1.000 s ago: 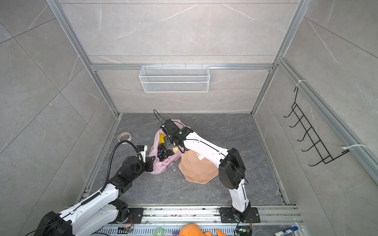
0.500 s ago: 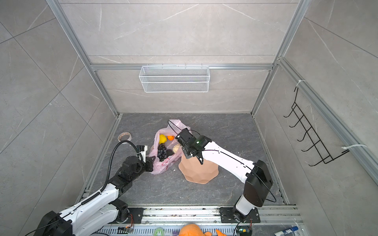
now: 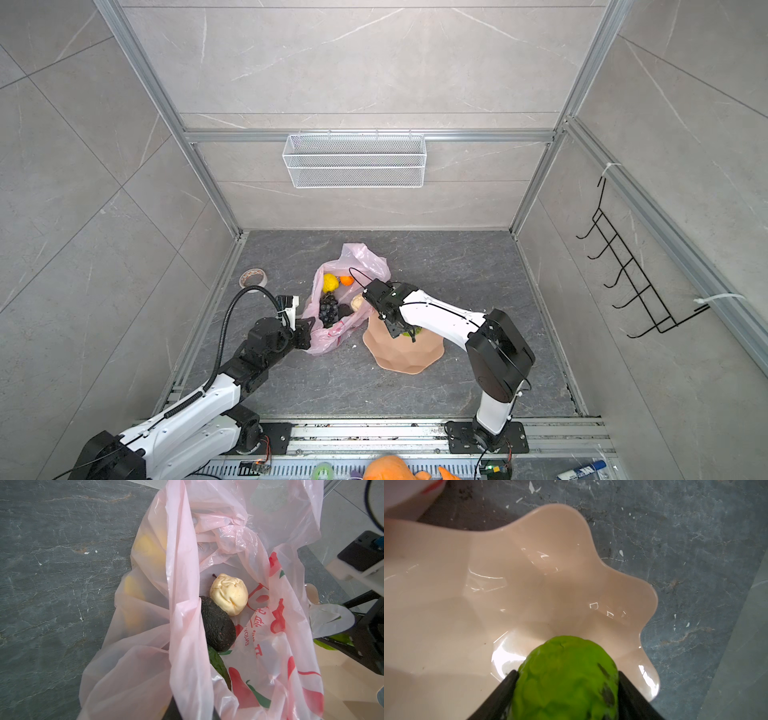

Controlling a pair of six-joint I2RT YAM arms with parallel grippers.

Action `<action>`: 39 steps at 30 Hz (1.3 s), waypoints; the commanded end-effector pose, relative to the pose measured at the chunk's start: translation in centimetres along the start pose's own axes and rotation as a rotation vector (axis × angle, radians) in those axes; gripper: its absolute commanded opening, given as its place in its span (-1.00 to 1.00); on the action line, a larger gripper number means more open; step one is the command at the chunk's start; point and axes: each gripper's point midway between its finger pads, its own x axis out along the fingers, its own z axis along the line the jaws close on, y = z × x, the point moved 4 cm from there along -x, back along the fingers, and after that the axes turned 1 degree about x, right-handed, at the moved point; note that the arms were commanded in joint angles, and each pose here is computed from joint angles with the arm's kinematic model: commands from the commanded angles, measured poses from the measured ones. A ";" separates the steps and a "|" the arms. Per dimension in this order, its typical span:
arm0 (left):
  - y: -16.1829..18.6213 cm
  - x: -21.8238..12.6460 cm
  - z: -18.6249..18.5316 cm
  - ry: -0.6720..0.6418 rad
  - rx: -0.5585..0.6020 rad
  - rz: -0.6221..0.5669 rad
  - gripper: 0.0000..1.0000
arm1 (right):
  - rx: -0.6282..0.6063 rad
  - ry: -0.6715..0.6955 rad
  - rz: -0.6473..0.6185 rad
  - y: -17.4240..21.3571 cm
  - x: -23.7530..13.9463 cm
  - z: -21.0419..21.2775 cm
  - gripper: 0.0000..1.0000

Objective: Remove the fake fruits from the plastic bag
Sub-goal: 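Lift the green custard apple out and carry it over the peach bowl, then lower the custard apple into the peach bowl and open the right gripper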

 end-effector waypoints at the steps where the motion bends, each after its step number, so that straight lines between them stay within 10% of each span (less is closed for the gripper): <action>1: -1.0 -0.1 -0.3 0.001 0.028 -0.033 -0.94 | 0.005 0.058 0.064 1.0 1.4 -0.5 0.29; 19: -1.0 -0.1 -0.2 -0.004 0.031 -0.038 -0.95 | 0.016 0.021 0.144 1.6 4.6 0.4 0.54; 39: -1.0 -0.2 -0.2 -0.007 0.030 -0.038 -0.94 | 0.067 -0.070 0.034 0.2 -0.5 -0.9 0.93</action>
